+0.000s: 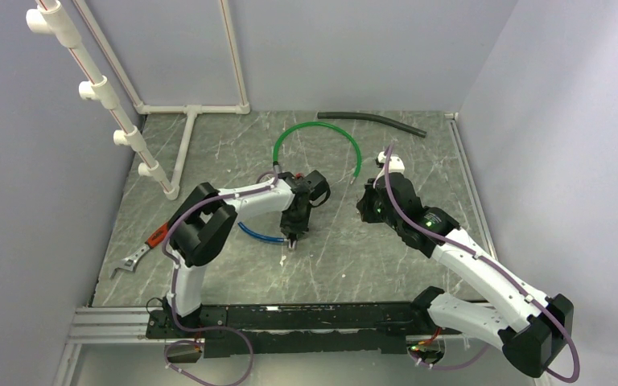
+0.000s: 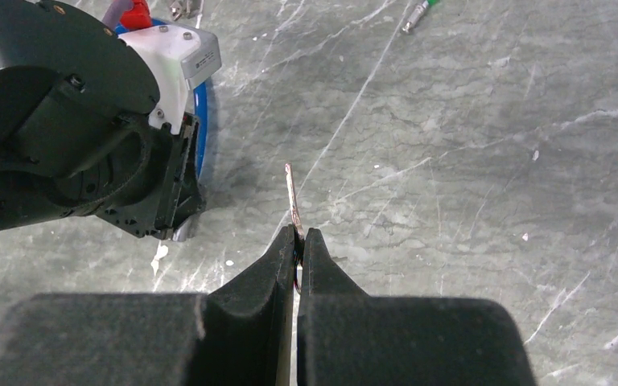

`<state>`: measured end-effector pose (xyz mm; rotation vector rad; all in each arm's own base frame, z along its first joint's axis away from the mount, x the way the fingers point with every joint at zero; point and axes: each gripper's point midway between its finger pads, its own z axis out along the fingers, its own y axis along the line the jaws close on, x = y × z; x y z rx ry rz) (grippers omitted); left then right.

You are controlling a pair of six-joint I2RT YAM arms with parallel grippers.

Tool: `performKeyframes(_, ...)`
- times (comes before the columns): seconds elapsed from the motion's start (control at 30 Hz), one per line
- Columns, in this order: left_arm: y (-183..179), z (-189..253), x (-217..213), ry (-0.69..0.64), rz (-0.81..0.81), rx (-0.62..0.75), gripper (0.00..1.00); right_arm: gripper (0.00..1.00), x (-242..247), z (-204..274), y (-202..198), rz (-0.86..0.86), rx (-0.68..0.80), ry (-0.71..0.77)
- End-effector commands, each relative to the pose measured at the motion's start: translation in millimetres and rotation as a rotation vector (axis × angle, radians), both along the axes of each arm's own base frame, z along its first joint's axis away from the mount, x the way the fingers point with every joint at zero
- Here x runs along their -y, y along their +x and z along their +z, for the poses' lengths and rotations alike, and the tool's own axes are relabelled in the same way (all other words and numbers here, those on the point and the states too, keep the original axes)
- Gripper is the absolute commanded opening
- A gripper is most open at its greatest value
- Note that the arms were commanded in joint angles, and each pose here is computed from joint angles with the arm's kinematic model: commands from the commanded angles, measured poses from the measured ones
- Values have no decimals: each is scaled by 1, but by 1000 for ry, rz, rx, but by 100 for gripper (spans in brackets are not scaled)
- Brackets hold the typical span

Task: Unlock with the key

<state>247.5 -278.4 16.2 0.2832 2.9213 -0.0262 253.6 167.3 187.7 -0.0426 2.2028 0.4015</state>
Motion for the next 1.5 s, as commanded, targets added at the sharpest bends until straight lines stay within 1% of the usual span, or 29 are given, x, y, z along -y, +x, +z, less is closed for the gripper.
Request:
performKeyframes(0.0, -8, -33, 0, 38, 35, -55, 12, 0, -1, 17, 4, -10, 49, 37)
performKeyframes(0.07, -8, -36, 2, 20, 52, -59, 1, 0, 0, 18, 5, -14, 51, 35)
performKeyframes(0.1, -6, -37, 3, 10, 65, -52, 0, 0, 0, 17, 4, -12, 51, 34)
performKeyframes(0.2, 5, -34, 1, -60, 161, -39, 0, 0, -1, 17, 4, -9, 46, 33)
performKeyframes(0.33, 24, -22, 0, -242, 326, -85, 0, 0, -4, 18, 3, 9, 45, 47)
performKeyframes(0.4, 35, -8, 3, -306, 367, -66, 0, 0, -10, 16, 0, 35, 32, 66)
performKeyframes(0.53, 53, 25, 10, -394, 410, 15, 0, 0, -37, 16, -11, 157, 2, 173)
performKeyframes(0.63, 63, 46, 15, -470, 437, 59, 0, 0, -59, 11, -23, 249, -57, 263)
performKeyframes(0.8, 72, 77, 11, -514, 440, 149, 0, 0, -87, -1, -44, 363, -187, 381)
performKeyframes(0.87, 73, 89, 9, -532, 435, 175, 0, 0, -94, -1, -52, 414, -211, 419)
performKeyframes(1.07, 70, 122, 3, -606, 446, 250, 0, 0, -107, -14, -58, 466, -262, 459)
performKeyframes(1.13, 68, 131, 1, -624, 451, 267, 0, 0, -111, -18, -55, 458, -274, 464)
performKeyframes(1.23, 66, 141, -1, -652, 464, 283, 0, 0, -113, -22, -47, 409, -253, 472)
performKeyframes(1.33, 64, 146, -1, -672, 467, 288, 0, 0, -122, -22, -46, 416, -254, 506)
performKeyframes(1.47, 63, 148, -1, -679, 467, 291, 0, 0, -134, -31, -46, 421, -288, 488)
